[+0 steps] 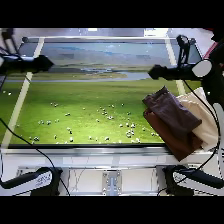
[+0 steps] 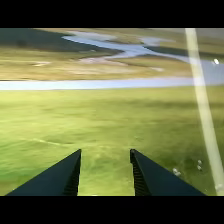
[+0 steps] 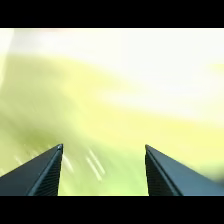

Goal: Fold the shirts.

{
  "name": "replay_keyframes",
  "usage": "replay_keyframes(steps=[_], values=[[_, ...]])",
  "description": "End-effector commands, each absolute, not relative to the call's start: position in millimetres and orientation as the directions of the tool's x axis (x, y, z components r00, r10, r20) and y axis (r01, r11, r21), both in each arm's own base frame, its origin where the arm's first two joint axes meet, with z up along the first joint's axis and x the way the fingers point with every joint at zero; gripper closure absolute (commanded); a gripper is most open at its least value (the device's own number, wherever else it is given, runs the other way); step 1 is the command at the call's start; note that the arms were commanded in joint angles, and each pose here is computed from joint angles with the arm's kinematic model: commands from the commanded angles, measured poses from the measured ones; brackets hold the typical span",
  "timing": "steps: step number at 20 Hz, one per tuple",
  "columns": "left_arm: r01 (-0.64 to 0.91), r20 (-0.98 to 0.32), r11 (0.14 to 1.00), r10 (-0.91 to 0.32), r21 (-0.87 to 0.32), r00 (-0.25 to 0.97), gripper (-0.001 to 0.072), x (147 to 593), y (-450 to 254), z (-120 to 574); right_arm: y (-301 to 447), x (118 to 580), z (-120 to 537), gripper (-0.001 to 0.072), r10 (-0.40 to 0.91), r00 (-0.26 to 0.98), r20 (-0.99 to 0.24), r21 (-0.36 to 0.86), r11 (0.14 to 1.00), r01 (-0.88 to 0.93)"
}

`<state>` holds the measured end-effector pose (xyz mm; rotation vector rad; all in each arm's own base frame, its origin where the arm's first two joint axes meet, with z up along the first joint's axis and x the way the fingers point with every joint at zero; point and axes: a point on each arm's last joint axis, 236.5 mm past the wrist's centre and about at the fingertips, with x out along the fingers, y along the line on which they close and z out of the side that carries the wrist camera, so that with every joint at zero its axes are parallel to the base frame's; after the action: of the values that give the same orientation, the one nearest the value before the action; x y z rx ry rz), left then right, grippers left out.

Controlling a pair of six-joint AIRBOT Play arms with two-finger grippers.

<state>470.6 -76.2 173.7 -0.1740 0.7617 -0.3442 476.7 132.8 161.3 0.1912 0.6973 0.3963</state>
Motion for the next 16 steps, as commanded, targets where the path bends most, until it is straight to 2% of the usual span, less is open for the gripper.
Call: replay_keyframes(steps=[1,3,5,7,11,16], values=[[0.469,-0.679,0.845,-0.502,-0.256,0.535,0.0363,447.2,-183.8,150.3,206.3,499.1,195.7,0.0130,0.518,0.766,-0.380,0.281,0.854,-0.439],[0.547,-0.686,0.798,-0.547,-0.254,0.480,0.0363,433.2,-230.6,139.9,236.2,493.1,159.0,0.0130,0.548,0.703,-0.452,0.267,0.836,-0.480],[0.585,-0.698,0.782,-0.542,-0.215,0.468,0.0363,428.6,-249.2,131.6,258.6,484.5,129.7,0.0130,0.570,0.651,-0.501,0.279,0.818,-0.503],[0.590,-0.726,0.790,-0.505,-0.169,0.467,0.0361,428.1,-243.5,124.0,272.8,474.4,114.7,0.0130,0.585,0.606,-0.539,0.275,0.802,-0.530],[0.589,-0.724,0.790,-0.506,-0.170,0.469,0.0361,428.6,-243.4,124.3,275.6,459.4,101.3,0.0130,0.588,0.546,-0.596,0.270,0.788,-0.554],[0.589,-0.724,0.790,-0.506,-0.171,0.469,0.0361,428.6,-243.5,124.3,275.6,459.8,101.6,0.0129,0.588,0.548,-0.595,0.268,0.788,-0.554]])
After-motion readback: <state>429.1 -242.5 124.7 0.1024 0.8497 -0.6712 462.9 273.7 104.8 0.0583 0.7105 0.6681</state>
